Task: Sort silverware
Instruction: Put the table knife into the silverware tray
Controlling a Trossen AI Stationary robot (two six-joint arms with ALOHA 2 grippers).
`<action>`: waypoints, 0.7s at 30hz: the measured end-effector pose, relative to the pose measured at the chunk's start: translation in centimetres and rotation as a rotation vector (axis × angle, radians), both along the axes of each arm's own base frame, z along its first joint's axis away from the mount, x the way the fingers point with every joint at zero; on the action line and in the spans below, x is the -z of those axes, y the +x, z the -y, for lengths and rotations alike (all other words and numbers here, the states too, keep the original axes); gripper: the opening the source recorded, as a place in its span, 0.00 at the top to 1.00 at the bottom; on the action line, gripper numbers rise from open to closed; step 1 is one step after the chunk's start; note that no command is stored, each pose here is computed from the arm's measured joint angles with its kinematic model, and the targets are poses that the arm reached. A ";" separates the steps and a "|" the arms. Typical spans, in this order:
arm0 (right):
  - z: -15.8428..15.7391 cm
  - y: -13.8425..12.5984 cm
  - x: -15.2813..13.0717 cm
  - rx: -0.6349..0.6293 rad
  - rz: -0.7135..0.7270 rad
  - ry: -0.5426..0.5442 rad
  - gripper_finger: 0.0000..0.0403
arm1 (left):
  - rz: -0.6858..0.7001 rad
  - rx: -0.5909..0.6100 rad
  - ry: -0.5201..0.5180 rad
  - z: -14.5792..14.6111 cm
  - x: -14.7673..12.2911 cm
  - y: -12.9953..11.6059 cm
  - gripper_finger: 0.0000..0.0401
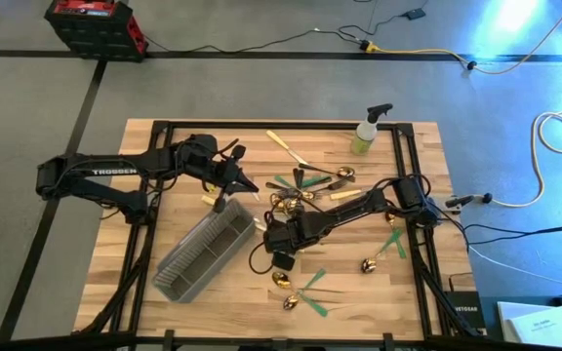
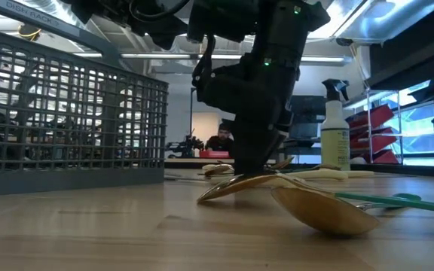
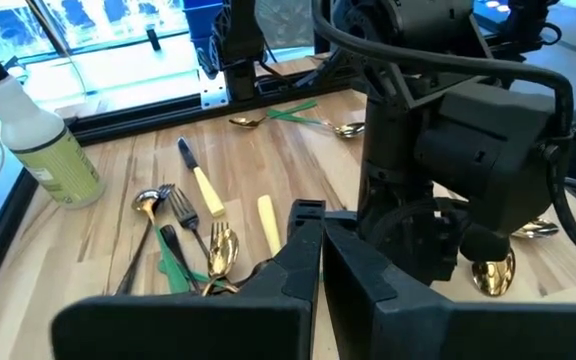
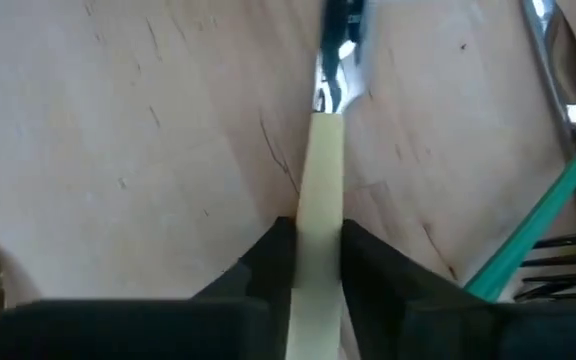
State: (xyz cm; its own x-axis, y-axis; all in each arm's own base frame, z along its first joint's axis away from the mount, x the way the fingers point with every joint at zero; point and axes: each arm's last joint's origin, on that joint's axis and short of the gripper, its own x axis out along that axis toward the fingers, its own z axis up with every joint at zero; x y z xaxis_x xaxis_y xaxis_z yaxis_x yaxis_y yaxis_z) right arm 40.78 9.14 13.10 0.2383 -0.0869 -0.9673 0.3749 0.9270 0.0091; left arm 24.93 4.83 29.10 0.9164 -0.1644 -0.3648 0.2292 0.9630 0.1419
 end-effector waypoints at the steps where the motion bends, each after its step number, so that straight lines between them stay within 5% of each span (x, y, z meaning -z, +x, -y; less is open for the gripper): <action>1: 0.0 0.0 0.0 -0.003 0.000 0.000 0.90 | 0.000 0.000 0.000 0.0 0.0 0.0 1.00; 21: 0.7 -0.8 -1.0 0.049 -0.038 -0.053 0.91 | 0.000 0.000 -0.001 0.0 0.0 0.0 1.00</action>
State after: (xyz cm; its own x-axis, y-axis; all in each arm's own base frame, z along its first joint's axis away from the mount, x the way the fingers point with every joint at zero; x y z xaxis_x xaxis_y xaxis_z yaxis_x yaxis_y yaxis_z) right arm 39.94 8.42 14.10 0.1954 -0.1491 -0.9693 0.4186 0.9065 -0.0551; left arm 24.94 4.82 29.11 0.9165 -0.1647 -0.3646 0.2293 0.9630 0.1413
